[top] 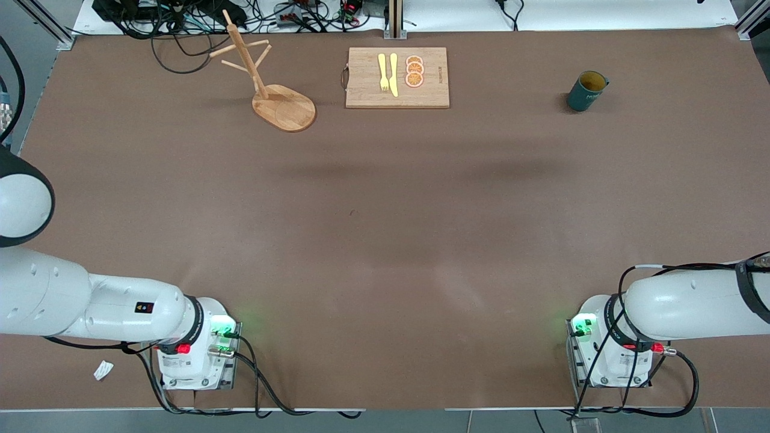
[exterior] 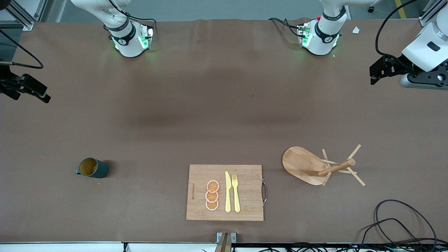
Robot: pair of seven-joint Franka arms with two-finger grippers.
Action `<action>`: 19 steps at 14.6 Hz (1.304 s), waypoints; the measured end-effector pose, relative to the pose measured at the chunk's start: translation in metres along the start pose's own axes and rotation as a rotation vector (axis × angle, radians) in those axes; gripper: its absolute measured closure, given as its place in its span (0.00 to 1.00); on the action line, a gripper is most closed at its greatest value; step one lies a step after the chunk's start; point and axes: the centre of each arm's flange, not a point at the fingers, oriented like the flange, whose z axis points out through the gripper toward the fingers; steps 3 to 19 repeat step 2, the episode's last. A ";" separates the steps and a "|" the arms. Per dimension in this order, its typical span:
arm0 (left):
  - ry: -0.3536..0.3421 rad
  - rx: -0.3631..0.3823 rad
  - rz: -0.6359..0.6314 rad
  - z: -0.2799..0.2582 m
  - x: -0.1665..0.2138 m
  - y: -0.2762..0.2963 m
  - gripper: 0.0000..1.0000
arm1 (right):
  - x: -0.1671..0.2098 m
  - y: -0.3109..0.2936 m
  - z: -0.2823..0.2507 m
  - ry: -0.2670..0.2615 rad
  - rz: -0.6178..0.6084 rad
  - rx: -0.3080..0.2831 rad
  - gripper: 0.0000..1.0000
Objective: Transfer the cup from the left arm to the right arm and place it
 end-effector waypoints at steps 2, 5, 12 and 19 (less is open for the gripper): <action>-0.008 -0.009 0.000 0.001 -0.001 0.000 0.00 | 0.000 0.001 0.000 0.001 -0.001 -0.008 0.00; -0.008 -0.009 0.000 0.001 -0.001 0.000 0.00 | 0.000 0.001 0.000 0.001 -0.001 -0.008 0.00; -0.008 -0.009 0.000 0.001 -0.001 0.000 0.00 | 0.000 0.001 0.000 0.001 -0.001 -0.008 0.00; -0.008 -0.009 0.000 0.001 -0.001 0.000 0.00 | 0.000 0.001 0.000 0.001 -0.001 -0.008 0.00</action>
